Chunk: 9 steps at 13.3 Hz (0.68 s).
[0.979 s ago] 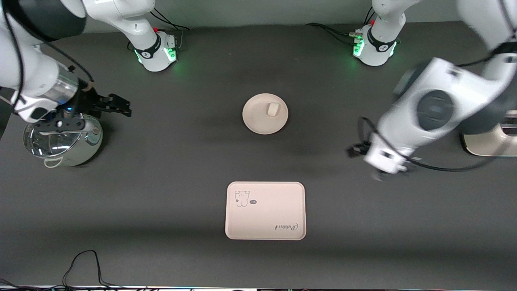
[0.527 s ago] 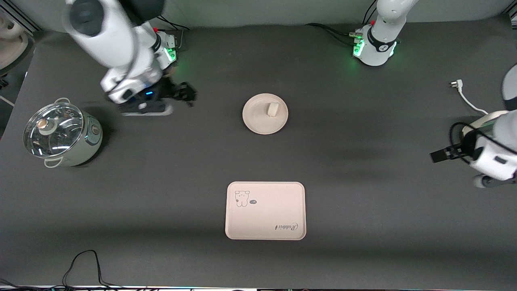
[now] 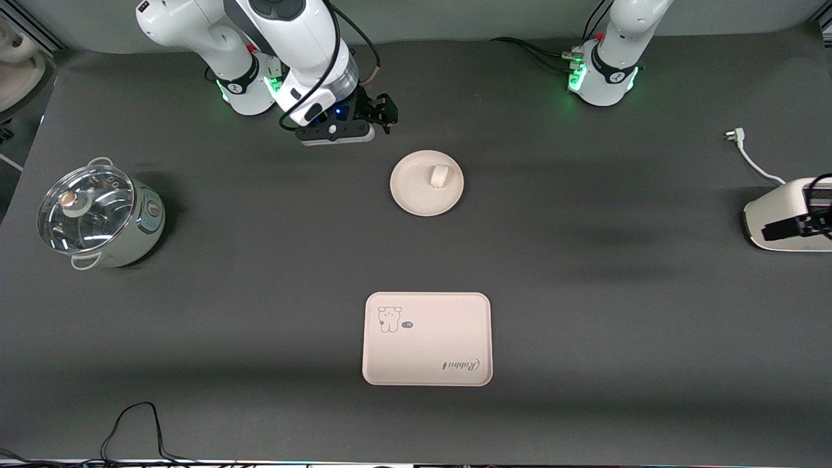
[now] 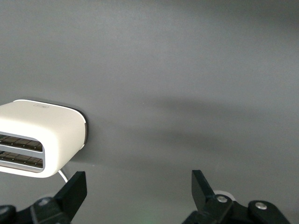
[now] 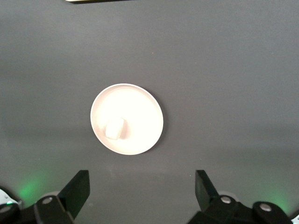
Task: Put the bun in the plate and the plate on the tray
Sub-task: 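Lower the right gripper to the plate rim and grip it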
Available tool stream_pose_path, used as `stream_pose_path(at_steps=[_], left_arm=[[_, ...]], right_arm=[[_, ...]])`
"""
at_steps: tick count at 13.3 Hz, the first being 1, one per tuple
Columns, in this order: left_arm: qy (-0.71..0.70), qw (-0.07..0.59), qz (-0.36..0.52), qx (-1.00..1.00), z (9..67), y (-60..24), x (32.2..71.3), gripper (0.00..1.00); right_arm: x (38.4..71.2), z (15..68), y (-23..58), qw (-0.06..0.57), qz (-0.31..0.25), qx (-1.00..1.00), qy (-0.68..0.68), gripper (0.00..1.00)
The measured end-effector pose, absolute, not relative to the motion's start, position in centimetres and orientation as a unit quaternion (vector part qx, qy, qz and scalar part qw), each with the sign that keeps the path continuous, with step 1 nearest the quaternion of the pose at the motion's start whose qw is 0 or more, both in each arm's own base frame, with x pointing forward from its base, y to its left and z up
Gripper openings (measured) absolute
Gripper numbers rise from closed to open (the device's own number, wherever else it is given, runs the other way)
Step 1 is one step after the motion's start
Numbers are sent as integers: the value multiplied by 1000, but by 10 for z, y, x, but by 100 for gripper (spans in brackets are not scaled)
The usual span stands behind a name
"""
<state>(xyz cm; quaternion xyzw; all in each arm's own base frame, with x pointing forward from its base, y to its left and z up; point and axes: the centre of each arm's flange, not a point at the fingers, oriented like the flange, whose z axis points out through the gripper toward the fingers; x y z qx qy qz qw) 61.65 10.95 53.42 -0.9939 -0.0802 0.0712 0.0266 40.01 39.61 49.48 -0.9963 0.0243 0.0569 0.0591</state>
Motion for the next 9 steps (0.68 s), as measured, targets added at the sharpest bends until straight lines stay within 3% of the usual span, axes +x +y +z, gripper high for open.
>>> stream_pose_path(at_steps=[9], left_arm=[[-66, 28, 45, -996, 570, 86, 598, 100]], right_arm=[[375, 288, 411, 72, 10, -997, 17, 100]])
